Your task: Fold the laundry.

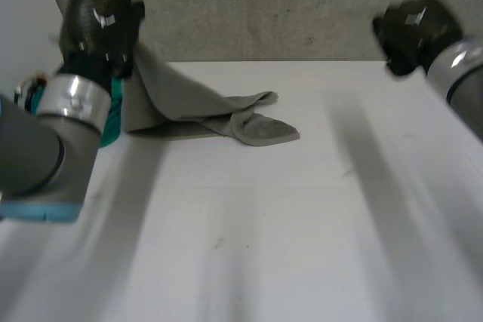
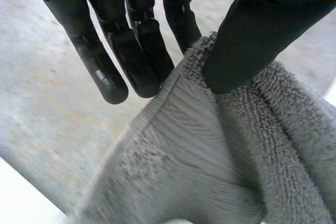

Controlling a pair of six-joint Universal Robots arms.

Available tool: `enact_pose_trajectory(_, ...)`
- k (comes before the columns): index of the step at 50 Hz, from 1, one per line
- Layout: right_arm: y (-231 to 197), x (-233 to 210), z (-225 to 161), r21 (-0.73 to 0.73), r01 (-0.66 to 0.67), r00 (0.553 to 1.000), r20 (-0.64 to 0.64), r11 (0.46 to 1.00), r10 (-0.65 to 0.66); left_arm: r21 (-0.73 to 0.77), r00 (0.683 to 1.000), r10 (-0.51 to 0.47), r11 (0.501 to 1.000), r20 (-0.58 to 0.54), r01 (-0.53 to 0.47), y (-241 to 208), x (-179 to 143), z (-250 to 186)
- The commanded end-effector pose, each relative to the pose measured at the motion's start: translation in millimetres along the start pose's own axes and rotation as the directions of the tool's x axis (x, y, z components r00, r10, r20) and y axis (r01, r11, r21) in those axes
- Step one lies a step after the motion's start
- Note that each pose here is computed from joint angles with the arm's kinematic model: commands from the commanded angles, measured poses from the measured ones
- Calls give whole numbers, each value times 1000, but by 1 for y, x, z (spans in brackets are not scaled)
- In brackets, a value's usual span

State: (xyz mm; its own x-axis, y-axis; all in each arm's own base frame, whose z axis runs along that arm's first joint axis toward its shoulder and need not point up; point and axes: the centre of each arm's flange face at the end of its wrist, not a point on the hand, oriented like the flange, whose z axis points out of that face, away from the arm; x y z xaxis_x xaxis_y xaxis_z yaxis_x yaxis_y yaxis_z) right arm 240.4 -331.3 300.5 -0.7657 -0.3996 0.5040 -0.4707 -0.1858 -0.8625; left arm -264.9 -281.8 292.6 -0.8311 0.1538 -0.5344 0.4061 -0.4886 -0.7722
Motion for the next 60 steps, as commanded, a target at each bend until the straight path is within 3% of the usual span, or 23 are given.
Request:
enact_pose_trajectory(1, 36, -36, -21, -171, -30, 986, 157, 985, 58, 3, 999, 0, 1000, -54, 0, -17, 8, -38)
enact_pose_trajectory(6, 41, -46, -21, -208, -162, 967, 161, 964, 197, 44, 997, 4, 999, -78, 0, -41, 7, -54)
enact_pose_trajectory(15, 24, -72, -14, -191, -419, 873, 186, 888, 452, 73, 996, 23, 997, -91, -17, -69, -4, -72)
enact_pose_trajectory(23, -5, -129, -2, -83, -429, 843, 322, 899, 432, 98, 994, 15, 995, -109, -4, -83, -5, -84)
enact_pose_trajectory(35, 5, -197, 30, -63, -410, 825, 401, 910, 399, 160, 994, -4, 987, -105, 21, -109, -14, -101)
enact_pose_trajectory(45, 36, -211, 77, -38, -406, 875, 272, 913, 401, 238, 999, -24, 971, -44, 34, -137, -40, -118)
enact_pose_trajectory(51, 41, -219, 81, -45, -400, 858, 332, 915, 392, 268, 999, -30, 963, -23, 35, -149, -51, -128)
enact_pose_trajectory(55, 38, -224, 79, -40, -401, 825, 420, 915, 379, 271, 999, -30, 962, -21, 34, -150, -53, -130)
enact_pose_trajectory(60, 31, -198, 82, -36, -406, 829, 406, 913, 385, 252, 1000, -22, 968, -13, 24, -142, -52, -126)
